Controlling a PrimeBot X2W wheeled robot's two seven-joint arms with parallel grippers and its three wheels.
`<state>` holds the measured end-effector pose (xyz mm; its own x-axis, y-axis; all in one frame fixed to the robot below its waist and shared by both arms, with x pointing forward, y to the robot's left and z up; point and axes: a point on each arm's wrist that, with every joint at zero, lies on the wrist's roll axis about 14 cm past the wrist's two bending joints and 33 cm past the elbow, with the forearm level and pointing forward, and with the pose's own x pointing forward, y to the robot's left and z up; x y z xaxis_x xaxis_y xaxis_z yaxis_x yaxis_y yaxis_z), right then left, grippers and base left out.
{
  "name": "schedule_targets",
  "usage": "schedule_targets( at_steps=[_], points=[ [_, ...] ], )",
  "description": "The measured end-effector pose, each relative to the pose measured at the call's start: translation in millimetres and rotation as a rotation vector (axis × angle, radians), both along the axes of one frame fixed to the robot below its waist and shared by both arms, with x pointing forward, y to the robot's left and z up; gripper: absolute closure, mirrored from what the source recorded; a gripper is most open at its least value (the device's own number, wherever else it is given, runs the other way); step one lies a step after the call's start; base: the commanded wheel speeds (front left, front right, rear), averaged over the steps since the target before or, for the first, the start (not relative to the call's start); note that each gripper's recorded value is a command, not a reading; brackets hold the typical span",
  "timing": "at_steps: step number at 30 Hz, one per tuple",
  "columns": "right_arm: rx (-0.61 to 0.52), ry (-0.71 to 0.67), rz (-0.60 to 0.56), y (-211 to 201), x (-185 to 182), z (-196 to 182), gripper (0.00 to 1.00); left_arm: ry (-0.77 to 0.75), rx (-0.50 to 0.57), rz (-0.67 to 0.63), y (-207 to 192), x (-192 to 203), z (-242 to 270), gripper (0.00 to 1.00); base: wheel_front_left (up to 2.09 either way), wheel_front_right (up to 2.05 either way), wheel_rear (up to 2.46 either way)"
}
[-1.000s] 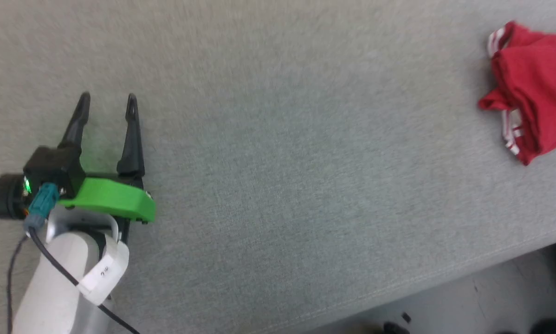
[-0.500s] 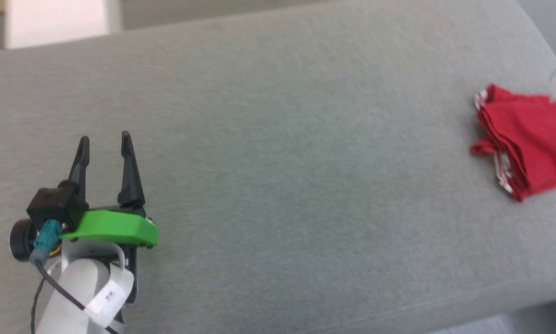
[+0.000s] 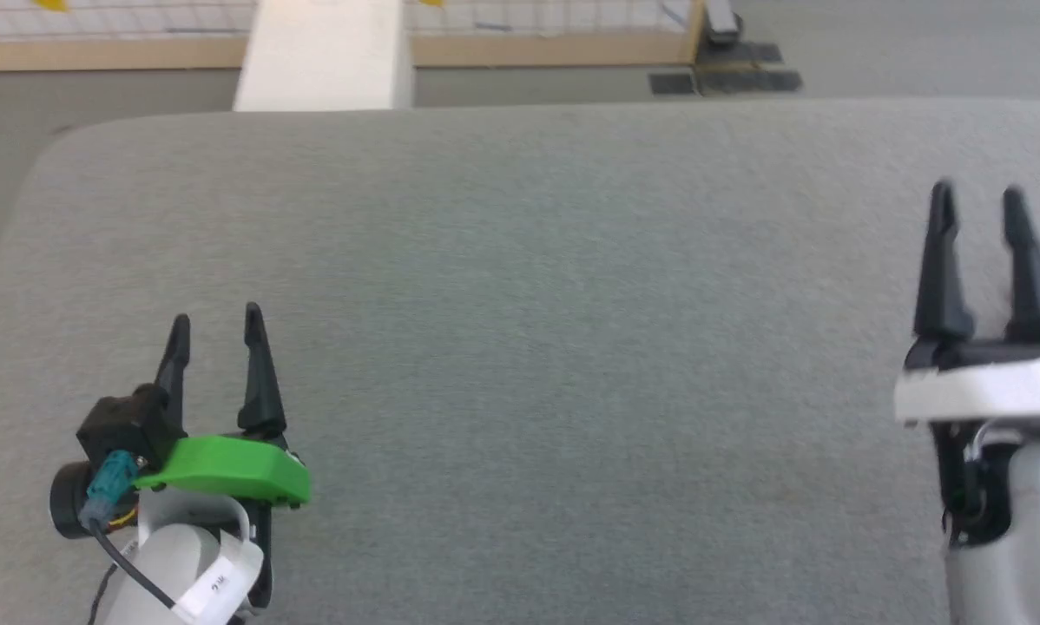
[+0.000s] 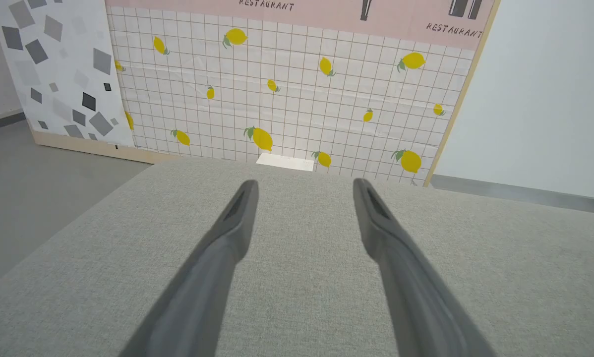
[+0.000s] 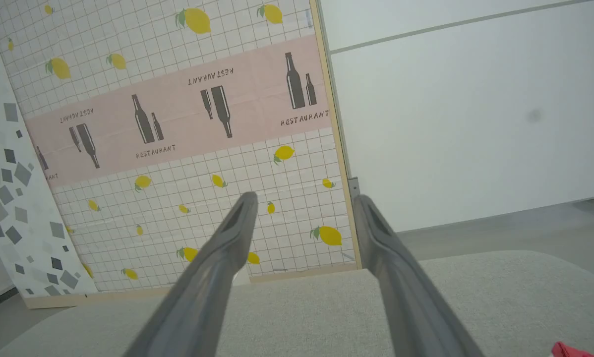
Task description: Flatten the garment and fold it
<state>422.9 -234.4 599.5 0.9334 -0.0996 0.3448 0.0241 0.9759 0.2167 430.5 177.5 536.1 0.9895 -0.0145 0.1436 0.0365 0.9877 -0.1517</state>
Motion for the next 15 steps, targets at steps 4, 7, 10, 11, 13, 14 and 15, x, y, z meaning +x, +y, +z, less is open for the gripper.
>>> schedule_targets(
  at_steps=[4, 7, 10, 11, 13, 14, 15],
  points=[
    [-0.002, 0.059, 0.058, 23, -4, -21, 0.0, -0.004, -0.001, 0.032, 12, -15, 3, 0.0, 0.0, 0.0, 0.0],
    [-0.018, 0.091, 0.091, 38, -7, -32, 0.0, -0.011, 0.001, 0.05, 20, -25, 6, 0.0, 0.0, 0.0, 0.0],
    [-0.037, 0.115, 0.119, 49, -9, -40, 0.0, -0.008, 0.007, 0.062, 25, -33, 6, 0.0, 0.0, 0.0, 0.0],
    [-0.046, 0.122, 0.129, 53, -10, -42, 0.0, -0.007, 0.011, 0.062, 26, -35, 6, 0.0, 0.0, 0.0, 0.0],
    [-0.067, 0.138, 0.139, 57, -12, -46, 0.0, -0.003, 0.021, 0.058, 27, -38, 5, 0.0, 0.0, 0.0, 0.0],
    [-0.079, 0.147, 0.142, 59, -13, -49, 0.0, -0.001, 0.023, 0.059, 27, -40, 5, 0.0, 0.0, 0.0, 0.0],
    [-0.091, 0.154, 0.143, 59, -14, -51, 0.0, 0.001, 0.025, 0.058, 27, -40, 5, 0.0, 0.0, 0.0, 0.0]
  ],
)
